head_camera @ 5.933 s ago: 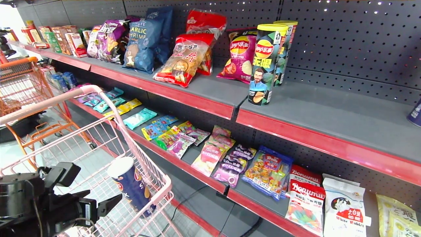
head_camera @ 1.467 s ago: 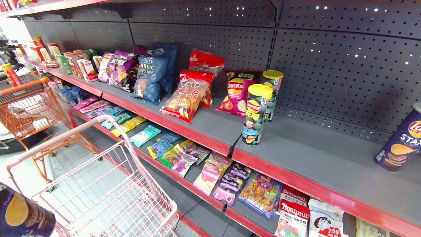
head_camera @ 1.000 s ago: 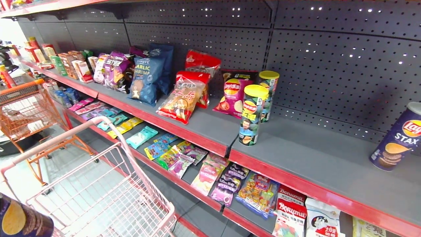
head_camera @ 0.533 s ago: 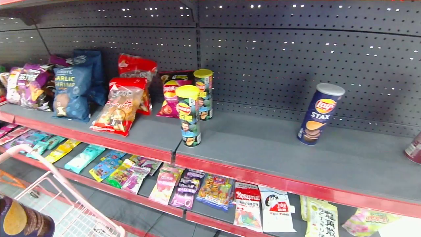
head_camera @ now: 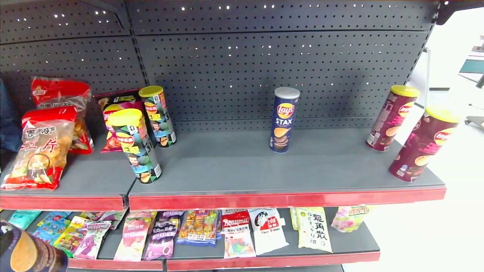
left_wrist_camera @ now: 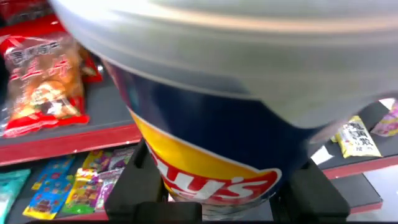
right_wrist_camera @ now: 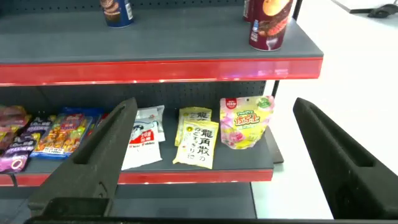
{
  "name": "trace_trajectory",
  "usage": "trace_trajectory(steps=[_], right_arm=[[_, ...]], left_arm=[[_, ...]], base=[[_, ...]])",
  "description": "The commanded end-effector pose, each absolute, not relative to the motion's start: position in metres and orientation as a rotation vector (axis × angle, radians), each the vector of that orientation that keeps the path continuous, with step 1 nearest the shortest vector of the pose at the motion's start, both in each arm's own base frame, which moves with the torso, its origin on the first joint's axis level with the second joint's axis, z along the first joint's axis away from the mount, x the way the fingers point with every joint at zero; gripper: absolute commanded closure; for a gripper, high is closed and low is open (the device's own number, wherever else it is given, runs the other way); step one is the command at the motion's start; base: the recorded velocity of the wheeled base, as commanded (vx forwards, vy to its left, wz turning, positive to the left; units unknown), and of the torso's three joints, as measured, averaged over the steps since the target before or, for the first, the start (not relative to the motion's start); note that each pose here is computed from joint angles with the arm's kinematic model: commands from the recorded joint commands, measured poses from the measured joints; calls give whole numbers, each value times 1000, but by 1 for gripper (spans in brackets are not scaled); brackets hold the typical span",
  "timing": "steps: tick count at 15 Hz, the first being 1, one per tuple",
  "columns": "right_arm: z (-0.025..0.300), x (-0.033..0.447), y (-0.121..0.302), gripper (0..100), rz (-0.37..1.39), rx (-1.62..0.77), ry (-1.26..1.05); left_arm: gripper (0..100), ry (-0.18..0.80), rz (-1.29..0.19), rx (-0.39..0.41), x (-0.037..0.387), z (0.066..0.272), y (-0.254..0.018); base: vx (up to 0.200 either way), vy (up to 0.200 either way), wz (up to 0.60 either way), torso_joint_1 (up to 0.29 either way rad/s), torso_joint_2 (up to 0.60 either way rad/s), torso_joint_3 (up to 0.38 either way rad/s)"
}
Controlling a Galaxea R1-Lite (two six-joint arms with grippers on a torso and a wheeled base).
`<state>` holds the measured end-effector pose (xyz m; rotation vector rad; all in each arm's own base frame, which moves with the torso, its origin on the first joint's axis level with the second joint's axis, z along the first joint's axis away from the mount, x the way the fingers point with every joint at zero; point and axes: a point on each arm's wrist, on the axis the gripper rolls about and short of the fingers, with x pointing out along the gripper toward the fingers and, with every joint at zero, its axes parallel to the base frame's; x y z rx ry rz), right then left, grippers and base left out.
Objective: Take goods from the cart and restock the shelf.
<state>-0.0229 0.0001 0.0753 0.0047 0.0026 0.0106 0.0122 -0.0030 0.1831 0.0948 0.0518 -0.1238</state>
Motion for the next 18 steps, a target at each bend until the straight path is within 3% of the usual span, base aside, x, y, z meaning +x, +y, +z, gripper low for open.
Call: trace_trajectory(steps=[1,7,8,10,11,13,15,18], right_arm=[[75,-23,0,0,11,5,3],[78,-17,0,0,39,-48,74],[101,-20,0,0,97,-38,23],[218,25,4,0,146,111,63],[259,59,9,0,222,125,85],[255,106,29,0,404,-42,161],[235,194,60,0,455,-71,160],[212,245,103,0,555,-85,188]], left_arm=[[100,38,-125,96,9,183,-3],[100,17,-213,96,-34,157,-5],[100,12,-214,97,-34,158,-5],[100,13,-210,95,-33,159,-5],[100,17,-207,98,-33,158,-5],[100,36,-177,104,-29,159,-5],[100,34,-139,104,-30,161,-4],[100,25,-112,107,-31,162,-3]], base=[[0,0,0,0,0,0],[0,0,0,0,0,0],[0,0,0,0,0,0],[0,0,0,0,0,0],[0,0,0,0,0,0],[0,0,0,0,0,0],[0,0,0,0,0,0],[0,0,0,0,0,0]])
